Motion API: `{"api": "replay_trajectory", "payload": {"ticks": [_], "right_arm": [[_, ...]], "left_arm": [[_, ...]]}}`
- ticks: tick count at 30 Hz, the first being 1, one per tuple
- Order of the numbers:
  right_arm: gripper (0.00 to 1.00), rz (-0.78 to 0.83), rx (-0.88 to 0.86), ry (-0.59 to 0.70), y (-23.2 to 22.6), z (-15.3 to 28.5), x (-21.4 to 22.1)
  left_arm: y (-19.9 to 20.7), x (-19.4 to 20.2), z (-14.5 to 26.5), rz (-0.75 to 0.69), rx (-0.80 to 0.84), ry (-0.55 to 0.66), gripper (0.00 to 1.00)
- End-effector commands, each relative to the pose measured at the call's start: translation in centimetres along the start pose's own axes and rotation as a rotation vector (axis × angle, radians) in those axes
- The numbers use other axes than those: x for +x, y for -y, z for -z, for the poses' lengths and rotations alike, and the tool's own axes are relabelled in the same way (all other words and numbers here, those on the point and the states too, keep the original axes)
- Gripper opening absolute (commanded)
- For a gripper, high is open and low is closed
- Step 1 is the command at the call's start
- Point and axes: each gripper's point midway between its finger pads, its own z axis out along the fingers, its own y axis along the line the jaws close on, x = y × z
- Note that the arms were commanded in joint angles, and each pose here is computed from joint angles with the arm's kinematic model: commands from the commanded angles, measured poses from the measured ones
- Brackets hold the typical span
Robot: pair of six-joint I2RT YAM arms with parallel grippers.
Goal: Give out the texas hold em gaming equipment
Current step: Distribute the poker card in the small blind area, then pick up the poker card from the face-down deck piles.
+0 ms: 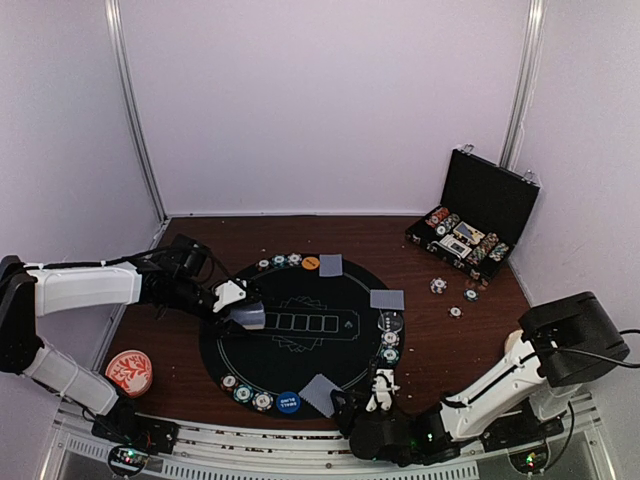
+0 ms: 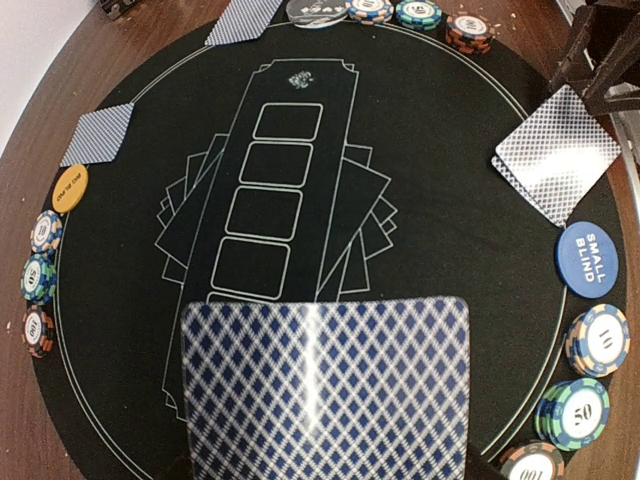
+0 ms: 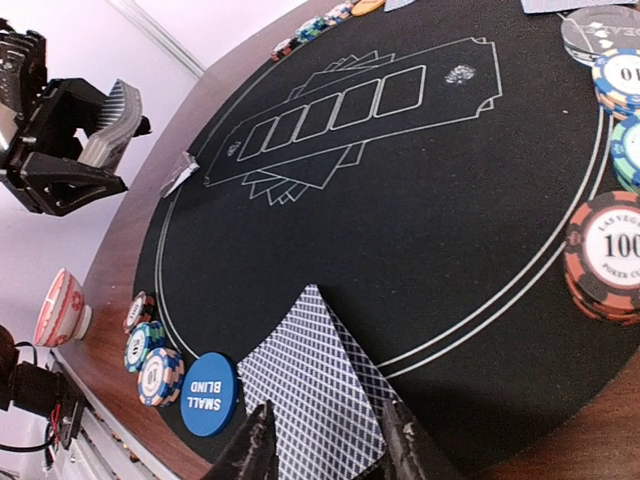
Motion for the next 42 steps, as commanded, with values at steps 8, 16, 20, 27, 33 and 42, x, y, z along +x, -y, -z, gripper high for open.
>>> {"api": "replay_trajectory", "payload": {"ticks": [8, 16, 20, 27, 33, 42], "right_arm": [[0.46, 0.094, 0.15, 0.115, 0.8, 1.8, -3.4], [0.8, 0.188, 0.119, 0.138, -2.9, 2.9, -8.9], [0.89, 0.142, -0.059, 0.012, -6.2, 1.0, -11.4], [0.97, 0.201, -0.255, -0.108, -10.3, -3.1, -15.6], [0.98, 0.317, -0.402, -0.299, -14.2, -7.6, -13.9], [0.96, 0.271, -0.489, -0.38, -15.5, -12.5, -12.7]], "left_arm": [[-0.6, -0.7, 0.1, -0.005, -0.017, 0.025, 0.12], [-0.6, -0.7, 0.1, -0.007, -0.016, 0.026, 0.12], [-0.5, -0.8, 0.2, -0.012, -0.016, 0.031, 0.12], [-0.3, -1.0, 0.4, -0.024, -0.011, 0.039, 0.12], [0.0, -1.1, 0.7, -0.037, -0.007, 0.05, 0.12], [0.6, -1.6, 1.1, -0.055, 0.011, 0.074, 0.12]]}}
